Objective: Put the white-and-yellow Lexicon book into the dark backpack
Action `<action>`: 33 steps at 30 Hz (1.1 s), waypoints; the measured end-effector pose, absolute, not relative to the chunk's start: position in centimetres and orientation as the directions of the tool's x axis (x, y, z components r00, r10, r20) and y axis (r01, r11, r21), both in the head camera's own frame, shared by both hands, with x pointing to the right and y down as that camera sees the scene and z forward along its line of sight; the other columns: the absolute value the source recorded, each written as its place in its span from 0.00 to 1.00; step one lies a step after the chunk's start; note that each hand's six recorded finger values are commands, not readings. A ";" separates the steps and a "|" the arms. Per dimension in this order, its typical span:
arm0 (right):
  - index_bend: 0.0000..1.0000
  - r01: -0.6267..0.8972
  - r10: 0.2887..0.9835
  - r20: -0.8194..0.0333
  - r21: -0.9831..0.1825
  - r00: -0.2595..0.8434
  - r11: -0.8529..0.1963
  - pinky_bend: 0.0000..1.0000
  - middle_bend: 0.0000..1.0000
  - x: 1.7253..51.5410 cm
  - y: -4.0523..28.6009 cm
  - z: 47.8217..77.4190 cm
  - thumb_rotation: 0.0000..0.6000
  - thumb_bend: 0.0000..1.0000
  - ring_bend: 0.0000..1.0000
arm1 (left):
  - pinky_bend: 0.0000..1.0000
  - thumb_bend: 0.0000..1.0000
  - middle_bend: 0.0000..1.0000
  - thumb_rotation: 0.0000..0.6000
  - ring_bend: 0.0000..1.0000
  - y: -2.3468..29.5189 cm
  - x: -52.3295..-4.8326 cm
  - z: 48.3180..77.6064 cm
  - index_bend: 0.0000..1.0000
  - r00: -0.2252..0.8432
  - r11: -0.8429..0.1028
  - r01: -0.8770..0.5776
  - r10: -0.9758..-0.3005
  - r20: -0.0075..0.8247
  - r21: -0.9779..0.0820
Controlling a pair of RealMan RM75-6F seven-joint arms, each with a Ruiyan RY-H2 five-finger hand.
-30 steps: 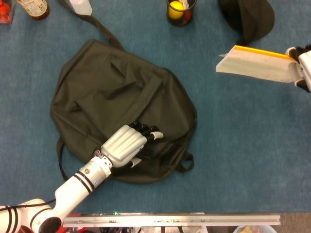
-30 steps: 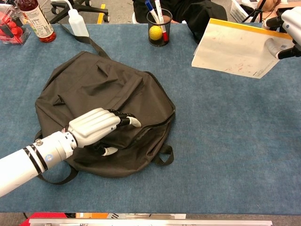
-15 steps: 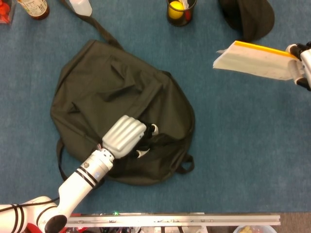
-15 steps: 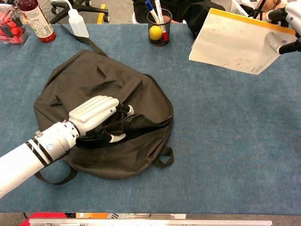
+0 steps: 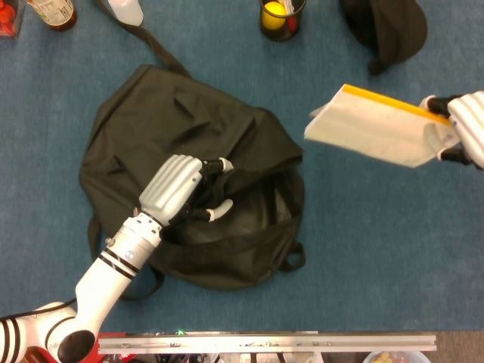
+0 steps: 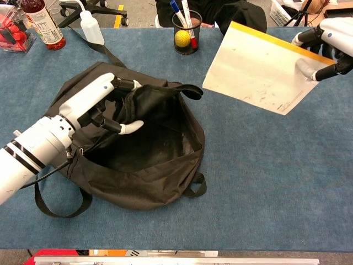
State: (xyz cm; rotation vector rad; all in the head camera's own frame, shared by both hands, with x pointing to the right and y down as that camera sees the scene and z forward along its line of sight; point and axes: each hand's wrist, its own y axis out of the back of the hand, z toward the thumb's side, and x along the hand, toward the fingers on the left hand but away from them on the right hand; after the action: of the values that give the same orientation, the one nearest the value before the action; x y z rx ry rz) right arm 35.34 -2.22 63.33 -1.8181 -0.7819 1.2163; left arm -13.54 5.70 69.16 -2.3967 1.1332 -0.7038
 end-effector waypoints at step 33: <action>0.90 0.320 0.291 -0.843 -0.151 0.453 -0.935 0.69 0.72 31.1 4.9 65.0 1.00 0.48 0.63 | 0.65 0.27 0.52 1.00 0.54 2.9 -15.7 66.1 0.44 0.431 -0.463 -0.759 -0.884 0.179 -0.458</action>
State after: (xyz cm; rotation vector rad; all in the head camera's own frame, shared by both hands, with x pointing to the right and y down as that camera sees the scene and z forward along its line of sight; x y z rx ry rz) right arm 31.07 4.88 65.01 -2.7027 -0.5685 1.5591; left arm -15.69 2.90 66.07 -2.3798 1.4145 -0.5743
